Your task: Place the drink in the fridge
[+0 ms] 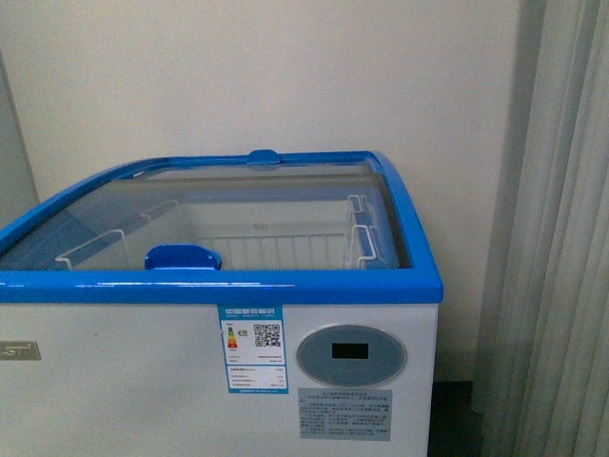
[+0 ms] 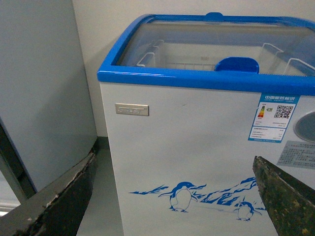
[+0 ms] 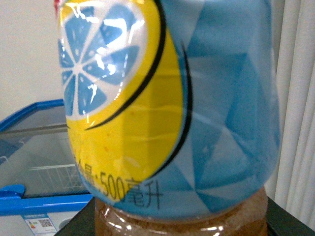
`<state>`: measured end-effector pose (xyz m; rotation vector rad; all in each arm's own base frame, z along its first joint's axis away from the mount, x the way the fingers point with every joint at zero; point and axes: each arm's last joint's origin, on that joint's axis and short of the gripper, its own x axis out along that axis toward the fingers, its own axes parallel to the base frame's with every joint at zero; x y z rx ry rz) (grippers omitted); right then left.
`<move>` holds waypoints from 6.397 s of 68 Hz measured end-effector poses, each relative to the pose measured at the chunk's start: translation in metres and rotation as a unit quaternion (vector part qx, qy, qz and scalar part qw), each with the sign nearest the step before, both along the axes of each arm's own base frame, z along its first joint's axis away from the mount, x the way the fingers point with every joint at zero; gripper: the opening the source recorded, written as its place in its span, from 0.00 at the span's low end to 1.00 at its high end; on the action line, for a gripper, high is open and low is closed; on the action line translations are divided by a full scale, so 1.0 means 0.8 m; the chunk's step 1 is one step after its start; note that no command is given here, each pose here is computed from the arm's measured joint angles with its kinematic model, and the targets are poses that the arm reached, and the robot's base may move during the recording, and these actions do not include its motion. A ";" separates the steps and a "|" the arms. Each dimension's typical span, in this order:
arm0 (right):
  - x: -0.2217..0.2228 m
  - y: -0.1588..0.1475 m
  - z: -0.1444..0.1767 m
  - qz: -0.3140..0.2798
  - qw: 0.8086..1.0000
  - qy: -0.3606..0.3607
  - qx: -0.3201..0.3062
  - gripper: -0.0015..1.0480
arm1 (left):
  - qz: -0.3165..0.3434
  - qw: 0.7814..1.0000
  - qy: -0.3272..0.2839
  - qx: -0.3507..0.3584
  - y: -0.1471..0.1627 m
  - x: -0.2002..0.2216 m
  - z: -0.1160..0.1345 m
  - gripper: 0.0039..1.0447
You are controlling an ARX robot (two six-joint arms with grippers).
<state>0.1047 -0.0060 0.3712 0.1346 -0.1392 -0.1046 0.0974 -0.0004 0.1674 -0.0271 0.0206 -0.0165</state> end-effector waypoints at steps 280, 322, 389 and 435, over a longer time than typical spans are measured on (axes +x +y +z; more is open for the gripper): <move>0.366 0.104 0.017 0.296 0.689 0.308 -0.586 0.43 | 0.006 1.000 -0.009 0.016 0.000 0.052 0.019 0.02; 0.484 0.221 -0.048 0.274 0.625 0.271 -0.679 0.42 | 0.007 1.000 -0.018 0.016 0.000 0.028 0.005 0.02; 0.504 0.266 -0.128 0.264 0.668 0.268 -0.642 0.78 | 0.006 1.000 -0.016 0.016 0.000 0.000 0.001 0.02; 0.225 0.053 0.061 0.133 0.923 0.337 -0.129 0.93 | 0.006 1.000 -0.015 0.016 0.000 0.000 0.001 0.02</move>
